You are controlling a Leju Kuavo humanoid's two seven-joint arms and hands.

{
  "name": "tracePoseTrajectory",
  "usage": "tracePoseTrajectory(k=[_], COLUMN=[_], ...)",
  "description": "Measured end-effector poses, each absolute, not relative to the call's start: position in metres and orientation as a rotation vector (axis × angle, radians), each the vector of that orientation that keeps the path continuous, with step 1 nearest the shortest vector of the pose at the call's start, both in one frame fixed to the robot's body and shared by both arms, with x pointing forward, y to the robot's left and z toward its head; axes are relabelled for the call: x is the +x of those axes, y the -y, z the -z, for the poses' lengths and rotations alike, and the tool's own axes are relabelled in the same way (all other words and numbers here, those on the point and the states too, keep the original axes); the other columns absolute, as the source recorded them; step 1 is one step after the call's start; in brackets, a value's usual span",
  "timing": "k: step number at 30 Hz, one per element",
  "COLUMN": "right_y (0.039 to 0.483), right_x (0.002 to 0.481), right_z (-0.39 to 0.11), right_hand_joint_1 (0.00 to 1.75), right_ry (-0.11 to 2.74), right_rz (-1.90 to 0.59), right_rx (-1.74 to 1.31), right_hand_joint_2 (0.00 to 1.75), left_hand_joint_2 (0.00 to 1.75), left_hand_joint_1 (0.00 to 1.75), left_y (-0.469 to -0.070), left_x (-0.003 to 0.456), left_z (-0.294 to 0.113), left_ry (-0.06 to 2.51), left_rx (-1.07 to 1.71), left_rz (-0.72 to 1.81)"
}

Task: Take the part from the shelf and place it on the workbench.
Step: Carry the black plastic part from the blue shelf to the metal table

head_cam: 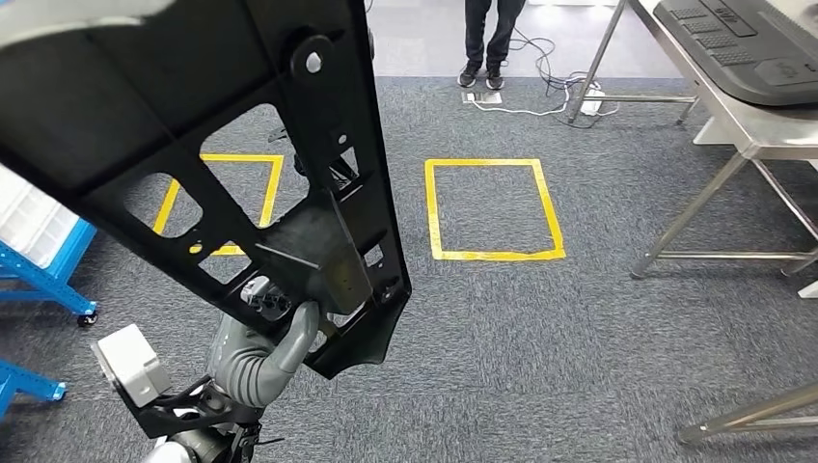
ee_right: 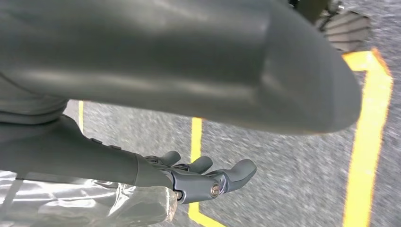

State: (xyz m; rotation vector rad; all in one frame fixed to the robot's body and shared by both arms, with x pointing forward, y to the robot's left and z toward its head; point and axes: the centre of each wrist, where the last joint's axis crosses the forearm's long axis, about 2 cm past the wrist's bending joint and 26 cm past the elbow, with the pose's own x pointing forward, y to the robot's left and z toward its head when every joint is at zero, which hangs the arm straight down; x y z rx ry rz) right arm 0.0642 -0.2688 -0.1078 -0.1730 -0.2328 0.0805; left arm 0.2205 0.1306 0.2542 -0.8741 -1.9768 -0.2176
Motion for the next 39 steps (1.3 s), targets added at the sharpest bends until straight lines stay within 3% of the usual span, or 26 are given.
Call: tracePoseTrajectory(k=[39], right_y=[0.258], right_x=[0.064], right_z=[0.107], right_hand_joint_1=[0.0], right_ry=[0.255], right_rz=[-0.122], right_rx=[-0.147], right_hand_joint_2=[0.0], left_hand_joint_2=[1.75], left_hand_joint_1=[1.75], left_y=[-0.146], left_x=[0.24], left_z=[-0.254], left_ry=[1.938], left_rx=[-0.815], left_rz=[0.238])
